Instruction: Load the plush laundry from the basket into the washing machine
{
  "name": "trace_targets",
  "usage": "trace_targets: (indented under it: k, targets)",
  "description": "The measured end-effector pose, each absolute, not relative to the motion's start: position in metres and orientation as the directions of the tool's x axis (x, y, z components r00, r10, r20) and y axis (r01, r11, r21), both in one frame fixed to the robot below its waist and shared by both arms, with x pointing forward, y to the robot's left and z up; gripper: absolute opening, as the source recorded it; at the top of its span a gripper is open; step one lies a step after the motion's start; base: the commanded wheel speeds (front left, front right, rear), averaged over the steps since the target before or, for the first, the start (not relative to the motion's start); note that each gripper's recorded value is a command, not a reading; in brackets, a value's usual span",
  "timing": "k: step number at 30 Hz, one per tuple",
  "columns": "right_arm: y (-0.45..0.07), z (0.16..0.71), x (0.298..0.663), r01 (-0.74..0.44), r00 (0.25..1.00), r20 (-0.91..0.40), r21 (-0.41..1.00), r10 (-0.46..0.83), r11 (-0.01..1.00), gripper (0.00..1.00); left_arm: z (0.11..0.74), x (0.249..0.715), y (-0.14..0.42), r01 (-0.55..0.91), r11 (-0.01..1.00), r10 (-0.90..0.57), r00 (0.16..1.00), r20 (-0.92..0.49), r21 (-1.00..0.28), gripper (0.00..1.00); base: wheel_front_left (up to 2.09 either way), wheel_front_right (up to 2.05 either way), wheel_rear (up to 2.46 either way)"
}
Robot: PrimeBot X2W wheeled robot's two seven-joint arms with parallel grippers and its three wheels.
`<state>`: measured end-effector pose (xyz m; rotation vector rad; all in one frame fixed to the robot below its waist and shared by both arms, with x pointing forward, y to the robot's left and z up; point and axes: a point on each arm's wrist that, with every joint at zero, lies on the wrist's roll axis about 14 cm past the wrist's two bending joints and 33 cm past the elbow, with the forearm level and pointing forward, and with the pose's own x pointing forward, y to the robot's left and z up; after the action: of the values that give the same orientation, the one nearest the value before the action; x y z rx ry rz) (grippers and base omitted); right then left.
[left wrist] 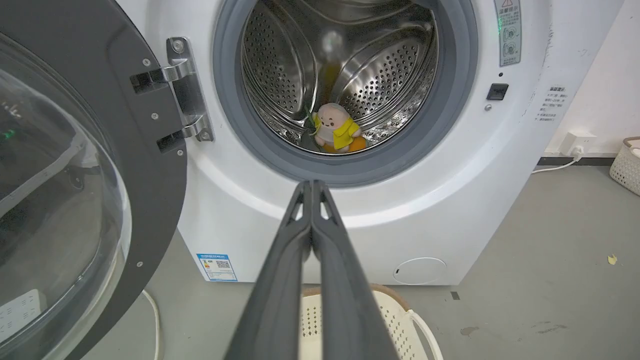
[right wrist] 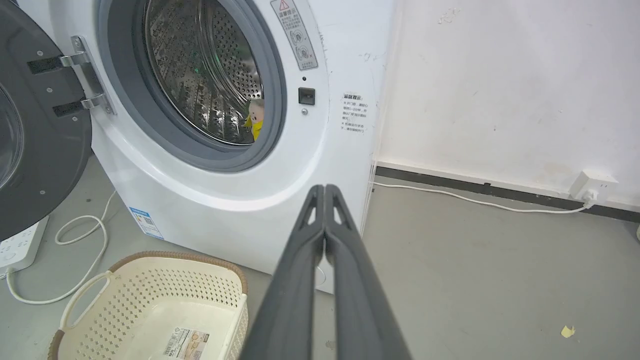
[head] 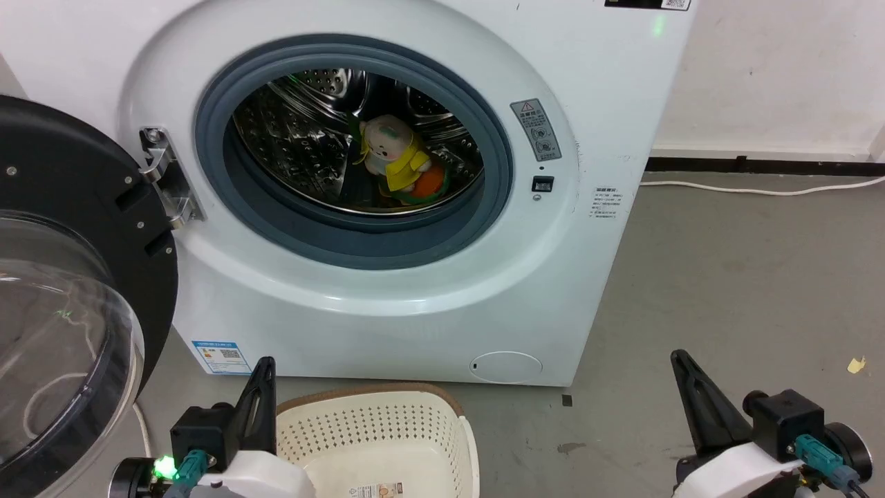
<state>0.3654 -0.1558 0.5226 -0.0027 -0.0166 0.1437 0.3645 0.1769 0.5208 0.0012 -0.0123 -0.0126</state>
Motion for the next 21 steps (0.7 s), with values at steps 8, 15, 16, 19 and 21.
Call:
trace_targets:
  k: [8,15,16,19,21]
  targets:
    - [-0.1568,0.5229,0.3664,-0.14,0.99,0.009,-0.014,0.14,0.99,0.0,0.5202,0.3655,0.1775,0.005,1.0,-0.005,1.0,0.001,0.01,0.0,0.0,0.0,0.0]
    - [-0.1576,0.5236,0.3681,-0.138,0.99,0.0,-0.027,0.138,0.99,0.0,0.5223,0.368,0.1772,0.006,1.0,-0.006,1.0,-0.001,0.025,0.0,0.0,0.0,0.0]
    - [-0.1577,0.5235,0.3681,-0.138,0.99,-0.001,-0.031,0.138,0.99,0.0,0.5225,0.3681,0.1773,0.006,1.0,-0.006,1.0,-0.001,0.026,0.0,0.0,0.0,0.0]
    - [-0.1584,0.5227,0.3682,-0.136,0.991,-0.008,-0.032,0.136,0.99,0.0,0.5217,0.3682,0.1773,0.006,1.0,-0.005,1.0,-0.008,0.027,0.0,0.0,0.0,0.0]
    - [-0.1585,0.5226,0.3682,-0.136,0.991,-0.009,-0.034,0.135,0.99,0.0,0.5217,0.3683,0.1774,0.005,0.999,-0.005,1.0,-0.009,0.034,0.0,0.0,0.0,0.0]
